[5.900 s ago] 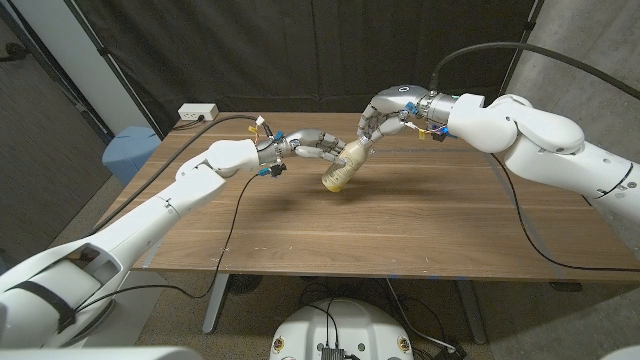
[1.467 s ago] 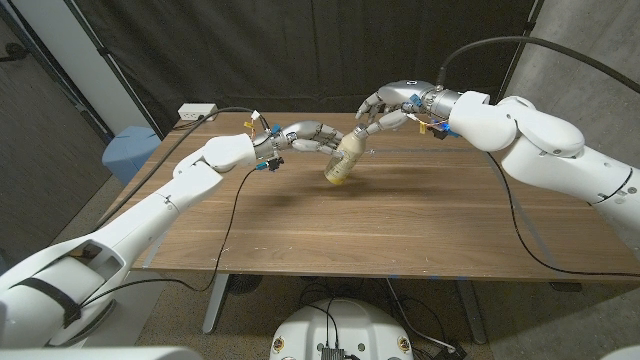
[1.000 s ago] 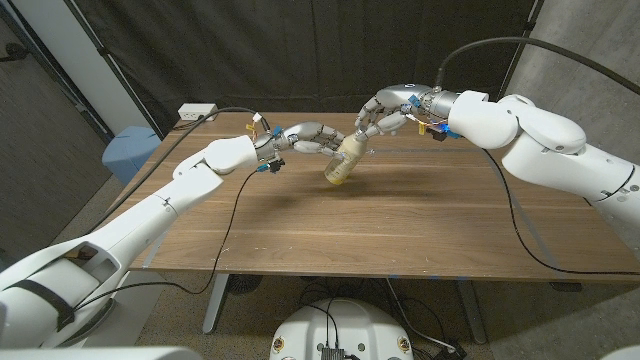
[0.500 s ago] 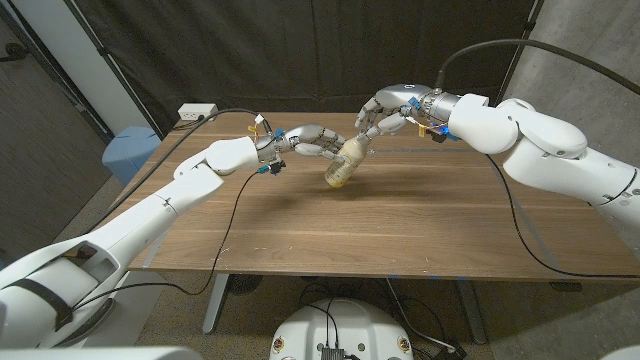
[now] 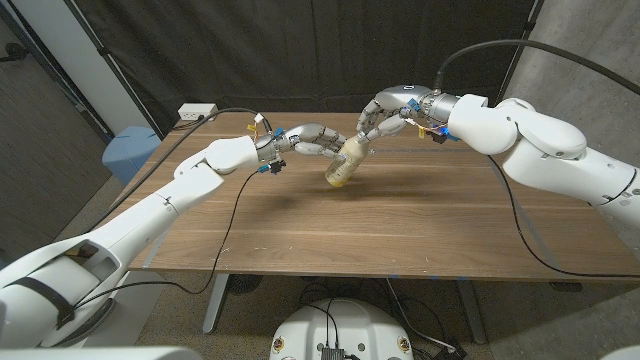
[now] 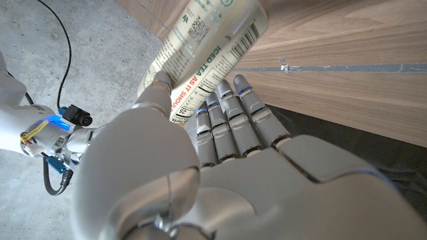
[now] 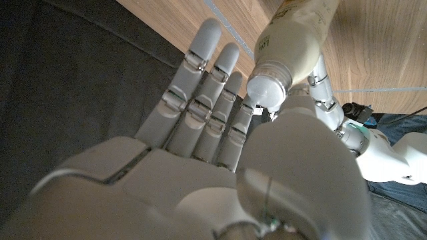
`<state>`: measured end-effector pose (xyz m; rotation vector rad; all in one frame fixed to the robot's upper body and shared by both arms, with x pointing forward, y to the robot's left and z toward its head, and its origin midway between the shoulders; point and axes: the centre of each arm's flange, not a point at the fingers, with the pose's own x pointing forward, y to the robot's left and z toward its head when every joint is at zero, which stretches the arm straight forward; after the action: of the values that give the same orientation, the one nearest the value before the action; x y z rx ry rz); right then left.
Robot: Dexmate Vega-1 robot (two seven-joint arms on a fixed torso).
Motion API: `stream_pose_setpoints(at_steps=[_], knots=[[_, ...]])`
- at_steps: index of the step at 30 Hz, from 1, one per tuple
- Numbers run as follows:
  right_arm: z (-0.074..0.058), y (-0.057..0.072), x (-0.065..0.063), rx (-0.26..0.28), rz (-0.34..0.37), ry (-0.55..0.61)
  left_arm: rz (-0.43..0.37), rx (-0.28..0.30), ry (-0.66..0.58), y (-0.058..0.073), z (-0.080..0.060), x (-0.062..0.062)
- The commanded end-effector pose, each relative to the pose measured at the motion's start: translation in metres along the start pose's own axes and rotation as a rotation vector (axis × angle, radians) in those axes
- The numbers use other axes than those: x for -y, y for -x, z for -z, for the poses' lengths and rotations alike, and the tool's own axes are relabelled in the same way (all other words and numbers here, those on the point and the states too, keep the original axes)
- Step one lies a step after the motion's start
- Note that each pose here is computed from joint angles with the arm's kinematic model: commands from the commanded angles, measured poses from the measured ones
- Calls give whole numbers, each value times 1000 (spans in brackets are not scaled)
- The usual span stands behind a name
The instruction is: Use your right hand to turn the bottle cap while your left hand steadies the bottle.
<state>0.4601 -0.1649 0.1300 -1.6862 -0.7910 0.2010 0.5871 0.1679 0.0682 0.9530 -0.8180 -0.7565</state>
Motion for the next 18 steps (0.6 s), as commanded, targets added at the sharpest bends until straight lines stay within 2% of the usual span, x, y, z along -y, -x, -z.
stream_pose_setpoints(at_steps=[1, 12, 18], knots=[[-1, 3, 1, 8, 45, -4, 0, 13, 11, 2, -2, 1], [-3, 6, 1, 39, 64, 3, 21, 0, 34, 5, -1, 3], [-6, 8, -2, 88, 103, 63, 50, 14, 105, 3, 4, 0]])
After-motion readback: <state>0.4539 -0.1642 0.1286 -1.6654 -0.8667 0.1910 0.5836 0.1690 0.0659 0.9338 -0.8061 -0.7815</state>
